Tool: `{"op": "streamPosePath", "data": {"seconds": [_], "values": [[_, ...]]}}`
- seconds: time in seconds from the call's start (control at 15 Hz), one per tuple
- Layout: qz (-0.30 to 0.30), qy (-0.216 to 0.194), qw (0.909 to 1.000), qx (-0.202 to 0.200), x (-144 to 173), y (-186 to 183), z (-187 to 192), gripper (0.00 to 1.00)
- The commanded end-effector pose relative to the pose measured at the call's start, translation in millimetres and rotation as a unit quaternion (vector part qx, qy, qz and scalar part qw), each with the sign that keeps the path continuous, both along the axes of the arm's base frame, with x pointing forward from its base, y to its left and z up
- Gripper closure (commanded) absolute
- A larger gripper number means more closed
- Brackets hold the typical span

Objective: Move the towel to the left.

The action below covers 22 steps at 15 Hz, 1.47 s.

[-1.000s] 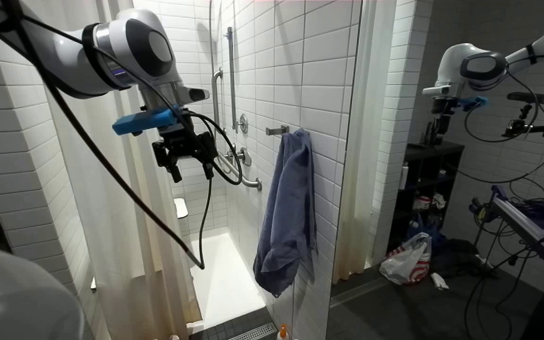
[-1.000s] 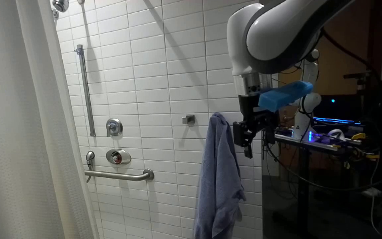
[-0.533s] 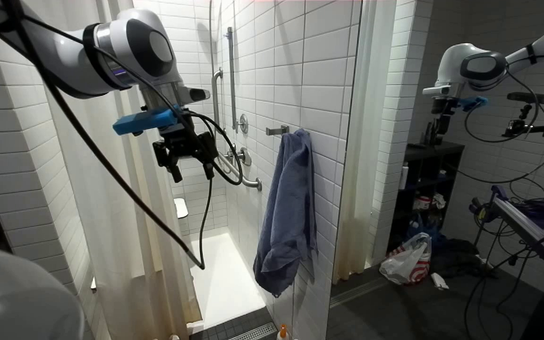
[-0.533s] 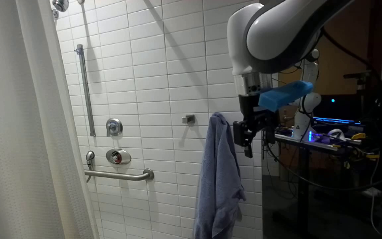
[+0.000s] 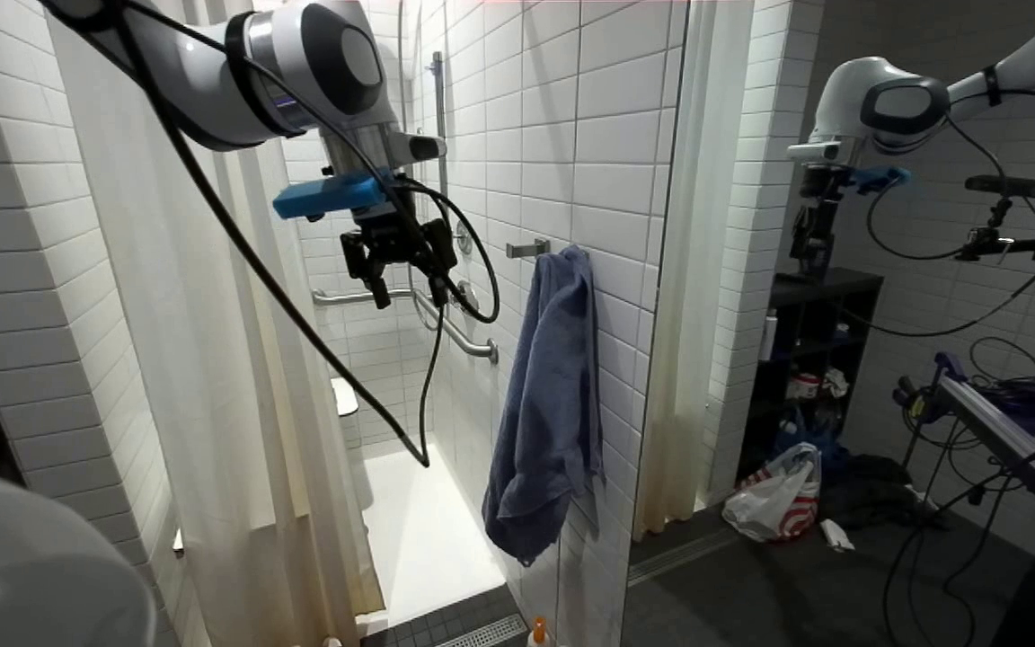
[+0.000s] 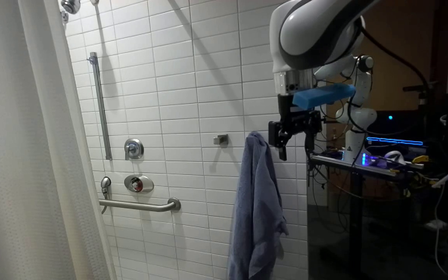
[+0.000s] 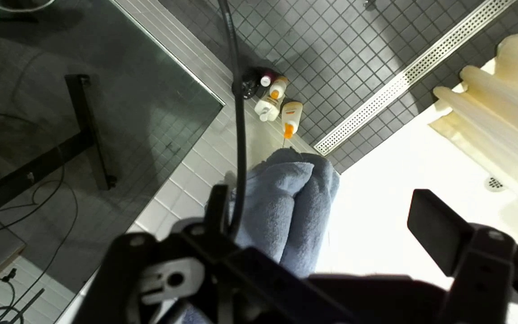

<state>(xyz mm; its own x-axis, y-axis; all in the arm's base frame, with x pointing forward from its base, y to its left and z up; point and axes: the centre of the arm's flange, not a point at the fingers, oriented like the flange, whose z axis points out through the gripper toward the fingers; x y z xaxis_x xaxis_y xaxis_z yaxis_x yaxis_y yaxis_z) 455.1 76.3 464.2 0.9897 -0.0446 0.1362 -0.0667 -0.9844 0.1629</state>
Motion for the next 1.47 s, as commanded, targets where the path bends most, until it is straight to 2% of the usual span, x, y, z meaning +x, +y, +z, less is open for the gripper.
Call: {"op": "streamPosePath", "data": {"seconds": [0.0,0.13,0.2,0.6,0.8,1.13,1.4], "values": [[-0.025,-0.004,0.9996,0.01,42,-14,12,0.0],[-0.025,-0.012,0.9995,0.017,53,-22,18,0.0],[-0.022,-0.009,0.9996,0.014,33,-20,11,0.0],[-0.026,-0.012,0.9994,0.018,46,-24,13,0.0],[-0.04,-0.005,0.999,0.021,62,-32,16,0.0],[-0.067,-0.019,0.997,0.033,96,-53,44,0.0],[-0.103,-0.025,0.992,0.069,130,-67,62,0.0]]}}
